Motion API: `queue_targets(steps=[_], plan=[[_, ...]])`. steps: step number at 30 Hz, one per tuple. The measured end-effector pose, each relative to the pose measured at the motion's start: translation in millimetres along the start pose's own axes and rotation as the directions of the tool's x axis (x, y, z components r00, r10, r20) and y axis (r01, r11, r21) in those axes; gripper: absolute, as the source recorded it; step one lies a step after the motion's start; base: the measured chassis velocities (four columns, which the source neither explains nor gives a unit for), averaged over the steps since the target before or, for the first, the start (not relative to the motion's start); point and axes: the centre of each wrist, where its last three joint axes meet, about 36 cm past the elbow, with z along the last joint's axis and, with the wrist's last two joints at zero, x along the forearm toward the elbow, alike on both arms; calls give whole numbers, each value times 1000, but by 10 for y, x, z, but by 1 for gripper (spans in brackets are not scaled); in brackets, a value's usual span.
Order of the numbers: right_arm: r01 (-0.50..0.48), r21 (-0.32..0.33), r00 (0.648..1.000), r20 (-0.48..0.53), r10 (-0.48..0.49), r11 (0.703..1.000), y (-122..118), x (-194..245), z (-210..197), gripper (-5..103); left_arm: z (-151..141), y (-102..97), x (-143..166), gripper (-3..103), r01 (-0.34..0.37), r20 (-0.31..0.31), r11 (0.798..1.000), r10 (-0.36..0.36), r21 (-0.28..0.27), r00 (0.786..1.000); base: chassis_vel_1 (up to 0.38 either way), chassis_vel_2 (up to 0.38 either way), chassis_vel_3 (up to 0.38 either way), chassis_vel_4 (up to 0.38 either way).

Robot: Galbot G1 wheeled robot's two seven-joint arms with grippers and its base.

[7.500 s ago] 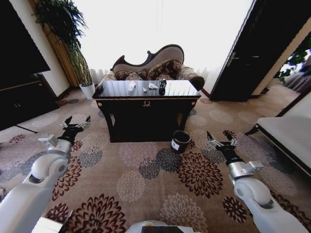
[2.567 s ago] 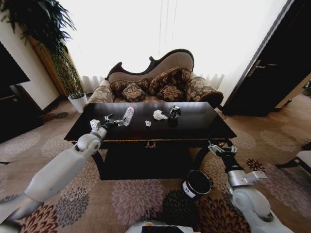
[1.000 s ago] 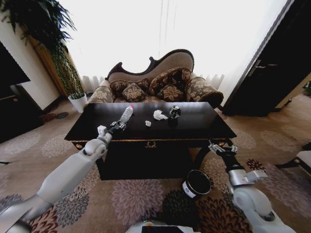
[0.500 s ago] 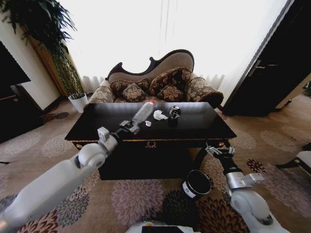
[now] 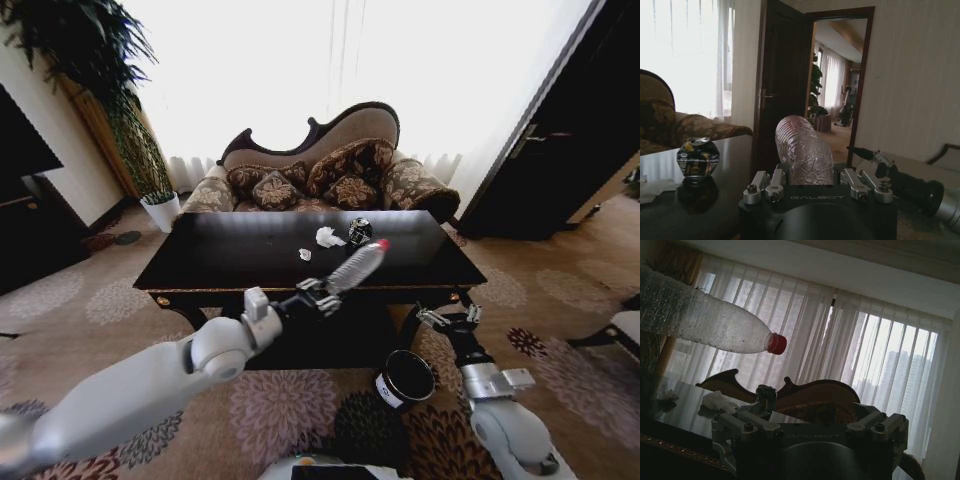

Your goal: Move to the front of the table and place the trash on the table into the trash bin.

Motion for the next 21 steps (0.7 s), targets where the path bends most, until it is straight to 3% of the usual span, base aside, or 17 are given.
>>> queue_targets(steps=[2, 4, 7, 9, 10, 12, 21], plan=[[13, 138, 999, 33, -18, 990, -45, 19, 62, 100, -50, -107, -58, 42, -28, 0, 999, 28, 46, 1000, 0, 0, 0, 0], [8, 173, 999, 45, -17, 985, -57, 15, 83, 100, -56, -128, -67, 42, -33, -1, 998, 33, 57, 999, 0, 0, 0, 0], [-33, 379, 989, 146, -25, 925, -143, -71, 136, 100, -20, -220, -84, 42, -46, -19, 992, 49, 117, 999, 0, 0, 0, 0], [-38, 395, 988, 154, -25, 918, -147, -80, 133, 100, -11, -225, -83, 42, -46, -22, 992, 49, 121, 999, 0, 0, 0, 0], [-58, 442, 984, 178, -24, 895, -145, -106, 115, 100, 30, -246, -81, 42, -49, -31, 990, 53, 134, 998, 0, 0, 0, 0], [-79, 471, 979, 203, -21, 879, -120, -137, 78, 100, 80, -278, -82, 42, -54, -41, 988, 61, 145, 997, 0, 0, 0, 0], [-76, 481, 967, 248, -53, 873, 21, -64, -64, 100, 144, -427, -149, 41, -99, -25, 984, 104, 145, 994, 0, 0, 0, 0]])
